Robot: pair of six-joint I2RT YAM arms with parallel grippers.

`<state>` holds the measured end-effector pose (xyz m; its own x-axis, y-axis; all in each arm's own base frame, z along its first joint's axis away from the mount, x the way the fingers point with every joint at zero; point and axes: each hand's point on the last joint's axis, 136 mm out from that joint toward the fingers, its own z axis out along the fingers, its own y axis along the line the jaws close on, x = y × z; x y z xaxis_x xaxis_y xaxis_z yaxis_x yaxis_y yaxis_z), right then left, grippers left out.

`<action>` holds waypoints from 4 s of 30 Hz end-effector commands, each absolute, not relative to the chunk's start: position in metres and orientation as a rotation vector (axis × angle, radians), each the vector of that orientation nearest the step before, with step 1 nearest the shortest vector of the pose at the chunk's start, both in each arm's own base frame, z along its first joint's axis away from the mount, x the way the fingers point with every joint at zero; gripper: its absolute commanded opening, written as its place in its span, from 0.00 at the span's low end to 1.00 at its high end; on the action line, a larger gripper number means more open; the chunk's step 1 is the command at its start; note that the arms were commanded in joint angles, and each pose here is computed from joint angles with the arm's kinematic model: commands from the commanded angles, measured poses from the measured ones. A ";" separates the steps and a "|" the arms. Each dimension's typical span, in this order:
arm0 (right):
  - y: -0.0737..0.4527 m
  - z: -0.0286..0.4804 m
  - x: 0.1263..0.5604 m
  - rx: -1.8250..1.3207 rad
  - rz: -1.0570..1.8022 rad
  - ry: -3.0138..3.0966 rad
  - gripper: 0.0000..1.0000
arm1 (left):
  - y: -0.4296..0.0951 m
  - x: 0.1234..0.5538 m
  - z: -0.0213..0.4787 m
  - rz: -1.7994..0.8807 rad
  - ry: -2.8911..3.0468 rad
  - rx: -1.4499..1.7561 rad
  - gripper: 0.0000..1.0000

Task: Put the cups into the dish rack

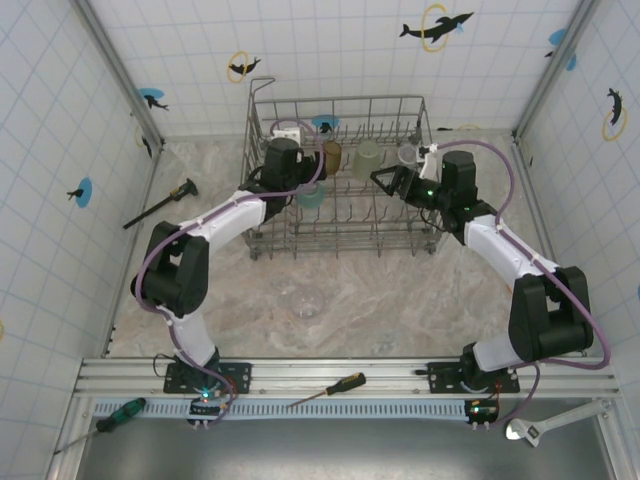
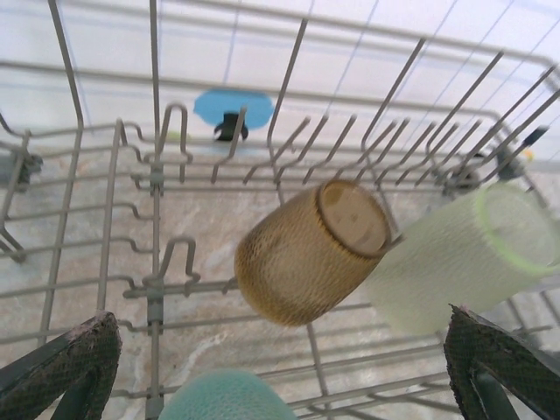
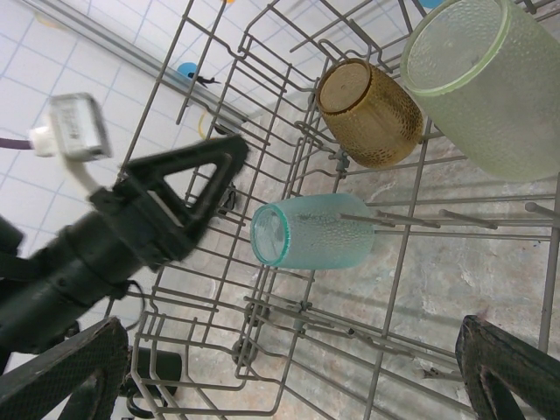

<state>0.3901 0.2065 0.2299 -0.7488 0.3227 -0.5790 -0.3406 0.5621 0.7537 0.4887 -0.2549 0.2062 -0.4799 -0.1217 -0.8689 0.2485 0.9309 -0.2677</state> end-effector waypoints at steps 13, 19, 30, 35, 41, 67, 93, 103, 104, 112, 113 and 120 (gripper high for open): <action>0.199 0.232 0.383 -0.018 1.195 2.071 1.00 | -0.195 0.457 0.294 -0.340 1.943 -0.198 0.98; 0.198 0.225 0.381 -0.016 1.191 2.082 1.00 | -0.152 0.433 0.289 -0.204 1.961 -0.375 0.98; 0.187 0.217 0.382 -0.022 1.154 2.112 1.00 | -0.092 0.381 0.246 0.006 2.058 -0.572 0.98; 0.179 0.210 0.381 -0.026 1.113 2.133 1.00 | -0.071 0.363 0.243 0.065 2.074 -0.589 0.98; 0.175 0.203 0.382 -0.011 1.117 2.147 1.00 | -0.064 0.349 0.261 0.019 2.045 -0.581 0.98; 0.188 0.203 0.385 -0.027 1.151 2.199 1.00 | 0.052 0.273 0.171 0.208 2.276 -0.876 0.97; 0.207 0.194 0.381 -0.052 1.164 2.242 1.00 | 0.113 0.254 0.092 0.250 2.358 -1.153 0.71; 0.206 0.193 0.382 -0.049 1.161 2.249 1.00 | 0.125 0.243 0.083 0.359 2.348 -1.183 0.54; 0.207 0.193 0.381 -0.049 1.162 2.252 1.00 | 0.124 0.244 0.081 0.352 2.354 -1.183 0.53; 0.203 0.193 0.380 -0.047 1.149 2.253 1.00 | 0.124 0.243 0.072 0.369 2.387 -1.187 0.06; 0.203 0.193 0.380 -0.048 1.147 2.254 1.00 | 0.125 0.243 0.072 0.375 2.388 -1.185 0.00; 0.203 0.194 0.381 -0.044 1.151 2.250 1.00 | 0.121 0.245 0.077 0.343 2.400 -1.172 0.00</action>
